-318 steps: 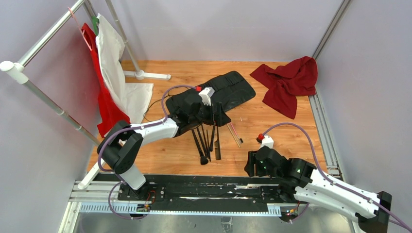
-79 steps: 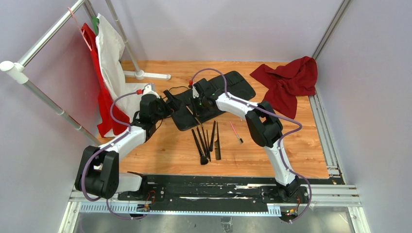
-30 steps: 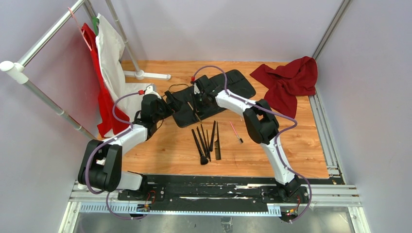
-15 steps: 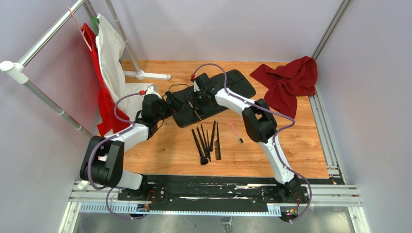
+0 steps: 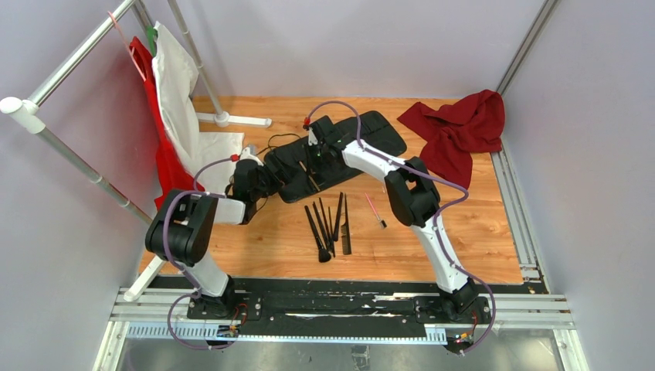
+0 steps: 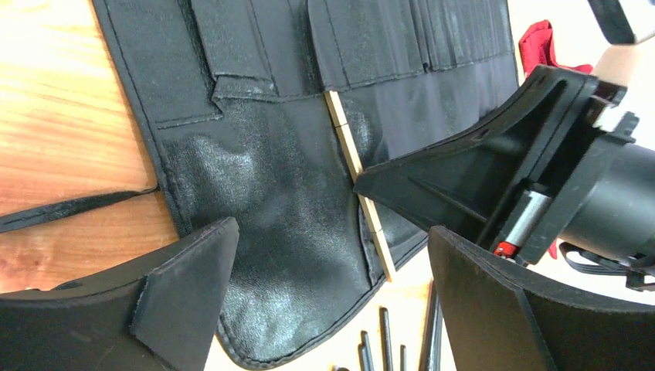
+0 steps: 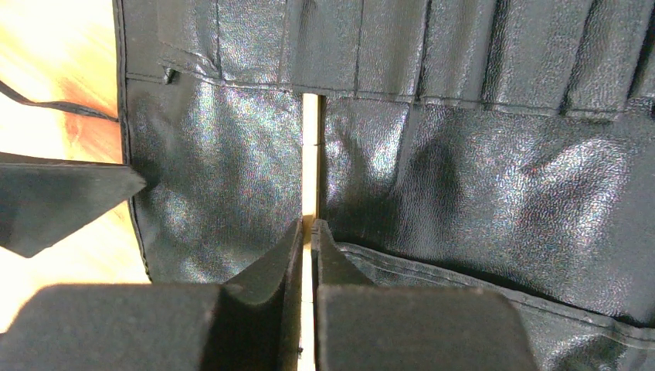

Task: Organize the makeup
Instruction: Place the makeup brush in the cosmetics bag.

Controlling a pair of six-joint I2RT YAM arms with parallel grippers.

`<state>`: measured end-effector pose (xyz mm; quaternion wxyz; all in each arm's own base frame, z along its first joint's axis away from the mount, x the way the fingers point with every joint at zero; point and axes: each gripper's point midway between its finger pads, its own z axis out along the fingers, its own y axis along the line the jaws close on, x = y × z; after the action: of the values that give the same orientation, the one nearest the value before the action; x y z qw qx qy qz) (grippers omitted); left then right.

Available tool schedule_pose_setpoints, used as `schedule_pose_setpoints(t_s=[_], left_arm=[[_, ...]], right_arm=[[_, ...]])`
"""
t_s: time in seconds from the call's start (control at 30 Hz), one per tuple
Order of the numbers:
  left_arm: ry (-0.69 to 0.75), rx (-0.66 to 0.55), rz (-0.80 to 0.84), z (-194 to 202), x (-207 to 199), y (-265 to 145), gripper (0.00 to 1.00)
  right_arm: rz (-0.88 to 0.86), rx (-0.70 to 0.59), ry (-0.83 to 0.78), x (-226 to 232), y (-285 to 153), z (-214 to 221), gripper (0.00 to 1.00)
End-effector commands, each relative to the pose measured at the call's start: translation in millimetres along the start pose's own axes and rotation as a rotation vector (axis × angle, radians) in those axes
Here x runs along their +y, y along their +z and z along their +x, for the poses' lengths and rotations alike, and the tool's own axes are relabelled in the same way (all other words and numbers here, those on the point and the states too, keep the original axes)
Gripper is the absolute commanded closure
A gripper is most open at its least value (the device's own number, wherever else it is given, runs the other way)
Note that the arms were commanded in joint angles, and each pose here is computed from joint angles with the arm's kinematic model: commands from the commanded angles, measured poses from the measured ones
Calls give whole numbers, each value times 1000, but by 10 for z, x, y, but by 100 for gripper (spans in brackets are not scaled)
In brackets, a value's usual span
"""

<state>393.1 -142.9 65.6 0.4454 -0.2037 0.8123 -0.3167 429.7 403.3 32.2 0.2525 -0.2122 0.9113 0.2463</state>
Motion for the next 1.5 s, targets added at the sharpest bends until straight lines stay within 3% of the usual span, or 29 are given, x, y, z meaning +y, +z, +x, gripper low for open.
schedule_pose_setpoints(t_s=[0.0, 0.4, 0.9, 1.17, 1.47], left_arm=[[-32, -42, 95, -67, -130, 59, 2], [-23, 23, -29, 62, 103, 52, 2], [-33, 53, -73, 186, 243, 17, 2], [-38, 55, -78, 195, 255, 16, 2], [-40, 54, -83, 192, 263, 18, 2]], right_arm=[[9, 7, 8, -117, 50, -14, 99], [-2, -5, 14, -144, 158, -81, 99], [-30, -55, 7, -142, 294, -293, 98], [-57, -86, -1, -170, 332, -372, 90], [-52, -105, -31, -200, 192, -382, 60]])
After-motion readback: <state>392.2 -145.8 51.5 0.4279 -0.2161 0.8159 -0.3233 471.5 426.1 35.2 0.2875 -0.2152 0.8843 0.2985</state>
